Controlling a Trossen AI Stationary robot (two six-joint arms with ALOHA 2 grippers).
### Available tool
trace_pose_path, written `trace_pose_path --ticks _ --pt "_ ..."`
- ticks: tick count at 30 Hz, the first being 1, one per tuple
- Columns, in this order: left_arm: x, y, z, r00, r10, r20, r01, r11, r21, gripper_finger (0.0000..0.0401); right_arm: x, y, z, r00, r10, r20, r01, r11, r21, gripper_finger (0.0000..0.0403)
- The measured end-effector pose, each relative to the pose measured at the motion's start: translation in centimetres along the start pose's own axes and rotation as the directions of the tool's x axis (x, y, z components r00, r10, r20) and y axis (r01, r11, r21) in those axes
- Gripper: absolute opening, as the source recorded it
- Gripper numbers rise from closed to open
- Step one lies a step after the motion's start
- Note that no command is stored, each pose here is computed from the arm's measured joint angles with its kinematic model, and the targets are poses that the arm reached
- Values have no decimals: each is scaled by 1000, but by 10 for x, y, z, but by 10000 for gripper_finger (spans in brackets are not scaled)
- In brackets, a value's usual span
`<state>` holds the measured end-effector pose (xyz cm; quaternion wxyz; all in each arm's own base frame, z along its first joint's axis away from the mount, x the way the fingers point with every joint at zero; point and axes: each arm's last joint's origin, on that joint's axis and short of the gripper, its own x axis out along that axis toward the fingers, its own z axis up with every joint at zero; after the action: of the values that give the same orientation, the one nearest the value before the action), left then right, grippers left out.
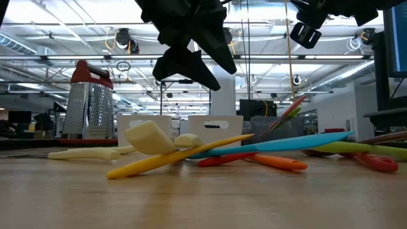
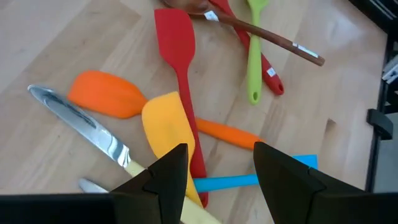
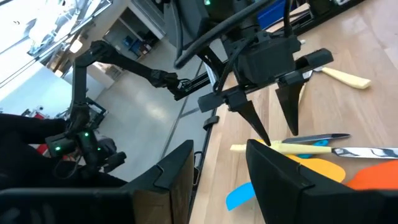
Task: Pick & Place Kitchen Items
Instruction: Put the blue spatula into the black bin
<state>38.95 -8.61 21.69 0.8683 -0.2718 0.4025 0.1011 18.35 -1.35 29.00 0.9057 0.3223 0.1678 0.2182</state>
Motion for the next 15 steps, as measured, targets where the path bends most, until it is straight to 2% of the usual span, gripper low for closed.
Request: trace_pose_path --ticks 6,9,11,15 --pt "13 -15 14 996 51 -74 -45 996 75 186 0 0 0 1000 1 -2 -1 1000 -1 139" --pt "29 -16 11 967 158 -199 -137 984 115 186 1 -1 0 1000 1 -4 -1 1000 0 139" --pt "32 -19 13 951 196 -240 -173 978 117 186 1 -1 0 1000 0 -6 0 1000 2 139" --pt "35 -26 18 955 168 -245 -146 984 105 186 1 -1 0 1000 5 -8 -5 1000 0 139"
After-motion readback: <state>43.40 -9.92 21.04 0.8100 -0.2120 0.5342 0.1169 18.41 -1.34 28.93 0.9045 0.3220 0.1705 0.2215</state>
